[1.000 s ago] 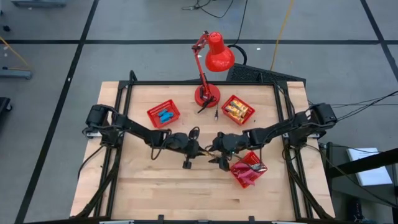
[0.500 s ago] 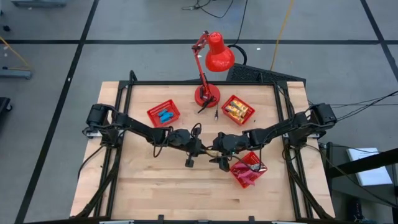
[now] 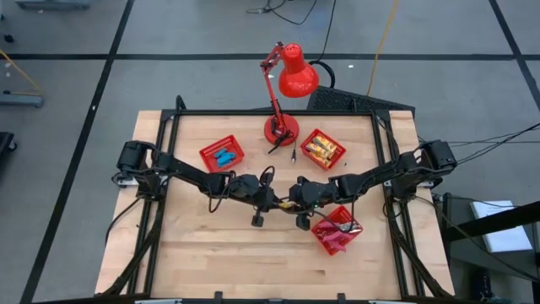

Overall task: Pick & Place School Supplies
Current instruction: Put the yellow crayon box into the top right red bin

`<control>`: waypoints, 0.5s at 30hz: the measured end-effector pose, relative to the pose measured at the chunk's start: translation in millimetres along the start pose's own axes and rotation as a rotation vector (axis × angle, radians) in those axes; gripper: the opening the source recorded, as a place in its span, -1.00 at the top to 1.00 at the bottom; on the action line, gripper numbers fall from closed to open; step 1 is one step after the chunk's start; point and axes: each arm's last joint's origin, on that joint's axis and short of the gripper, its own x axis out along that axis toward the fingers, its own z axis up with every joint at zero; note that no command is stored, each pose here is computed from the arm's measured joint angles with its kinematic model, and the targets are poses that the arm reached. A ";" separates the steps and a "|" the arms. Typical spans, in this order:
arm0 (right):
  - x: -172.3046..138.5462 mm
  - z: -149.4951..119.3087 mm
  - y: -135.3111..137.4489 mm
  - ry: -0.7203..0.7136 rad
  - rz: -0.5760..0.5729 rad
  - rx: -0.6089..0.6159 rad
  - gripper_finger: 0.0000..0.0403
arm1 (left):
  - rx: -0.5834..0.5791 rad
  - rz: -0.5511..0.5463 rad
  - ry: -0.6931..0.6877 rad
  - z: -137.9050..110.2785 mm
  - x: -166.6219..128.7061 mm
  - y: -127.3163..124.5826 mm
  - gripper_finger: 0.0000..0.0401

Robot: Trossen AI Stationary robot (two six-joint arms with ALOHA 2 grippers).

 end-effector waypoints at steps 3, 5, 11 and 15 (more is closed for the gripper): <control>0.0 0.1 -0.1 -0.002 -0.004 -0.005 0.73 | 0.003 0.000 0.000 0.0 0.0 0.0 0.80; 0.0 0.2 -0.4 -0.005 -0.013 -0.010 0.73 | 0.004 0.001 0.000 0.0 0.0 0.0 0.79; -0.2 1.5 0.3 -0.017 -0.005 -0.032 0.75 | 0.016 -0.016 -0.008 0.6 0.0 -1.0 0.40; -0.3 2.5 -0.2 -0.027 -0.014 -0.035 0.75 | 0.023 -0.014 -0.003 4.9 -5.0 -0.4 0.18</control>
